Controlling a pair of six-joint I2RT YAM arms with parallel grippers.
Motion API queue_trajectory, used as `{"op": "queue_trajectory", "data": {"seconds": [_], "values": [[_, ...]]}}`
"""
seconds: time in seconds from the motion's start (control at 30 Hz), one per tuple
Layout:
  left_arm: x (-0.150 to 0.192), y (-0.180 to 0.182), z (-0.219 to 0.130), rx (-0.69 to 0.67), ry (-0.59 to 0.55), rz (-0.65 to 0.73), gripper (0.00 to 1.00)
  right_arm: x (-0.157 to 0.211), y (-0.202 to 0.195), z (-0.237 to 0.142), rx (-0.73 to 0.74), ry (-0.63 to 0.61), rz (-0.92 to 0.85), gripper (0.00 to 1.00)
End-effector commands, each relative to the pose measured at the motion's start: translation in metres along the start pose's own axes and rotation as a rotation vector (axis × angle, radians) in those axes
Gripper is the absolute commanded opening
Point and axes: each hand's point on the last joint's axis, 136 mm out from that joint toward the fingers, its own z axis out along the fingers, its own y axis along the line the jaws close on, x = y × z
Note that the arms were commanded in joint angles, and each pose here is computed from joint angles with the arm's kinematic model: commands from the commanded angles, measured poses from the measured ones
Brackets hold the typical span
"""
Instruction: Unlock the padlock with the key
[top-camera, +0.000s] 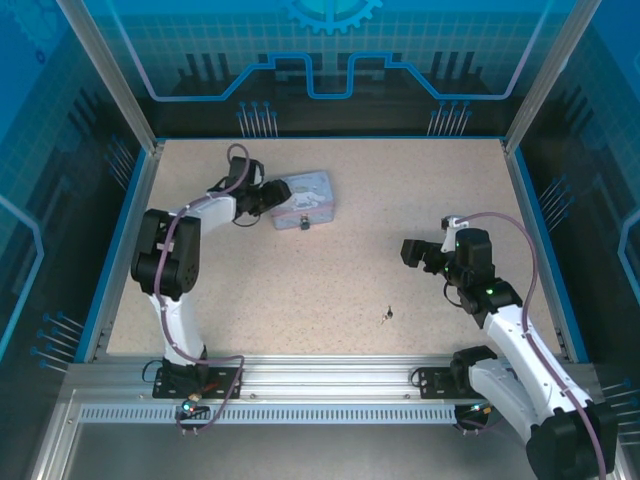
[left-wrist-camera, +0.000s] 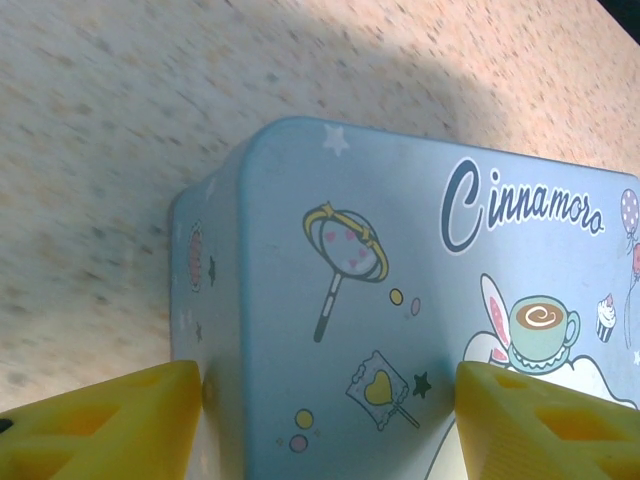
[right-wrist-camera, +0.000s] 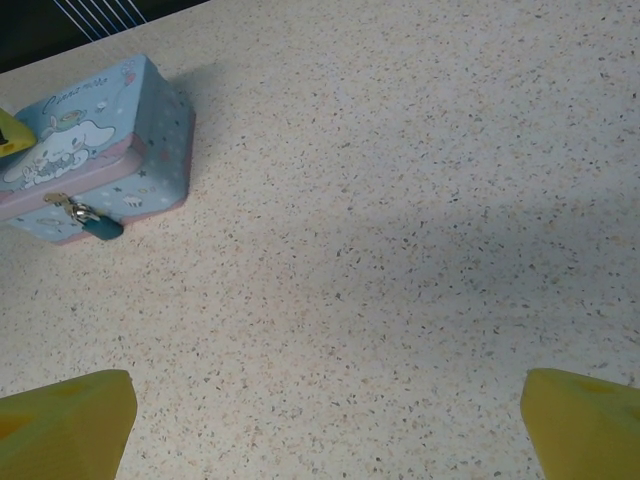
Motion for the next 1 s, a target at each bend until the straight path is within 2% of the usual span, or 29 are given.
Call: {"op": "queue_trajectory", "data": {"seconds": [0.0,0.23,0.4,0.53,0.63,0.73,0.83,0.97], "values": [[0.063,0.010,0.007,-0.086,0.143,-0.035,0.67,0.006,-0.001,0.002,0.012,0.024,0.015,1.00],[0.107,-0.019,-0.006,-0.053,0.149,-0.082,0.68,0.017,-0.003,0.008,0.031,0.090,0.040,1.00],[0.125,-0.023,-0.010,-0.035,0.152,-0.125,0.68,0.029,0.001,0.009,0.021,0.151,0.048,0.99],[0.111,-0.029,-0.027,-0.037,0.089,-0.087,0.74,0.048,0.005,0.006,0.018,0.258,0.062,0.93],[0.090,-0.042,-0.051,-0.008,0.002,-0.024,0.89,0.067,0.012,0.002,0.006,0.346,0.080,0.87],[0.068,-0.056,-0.082,0.027,-0.106,0.039,0.99,0.089,0.020,-0.002,0.003,0.434,0.103,0.79],[0.053,-0.065,-0.111,0.039,-0.189,0.089,0.99,0.113,0.027,-0.005,0.009,0.516,0.121,0.73],[0.047,-0.067,-0.133,0.049,-0.240,0.118,0.99,0.145,0.031,-0.006,0.039,0.595,0.168,0.65]]}}
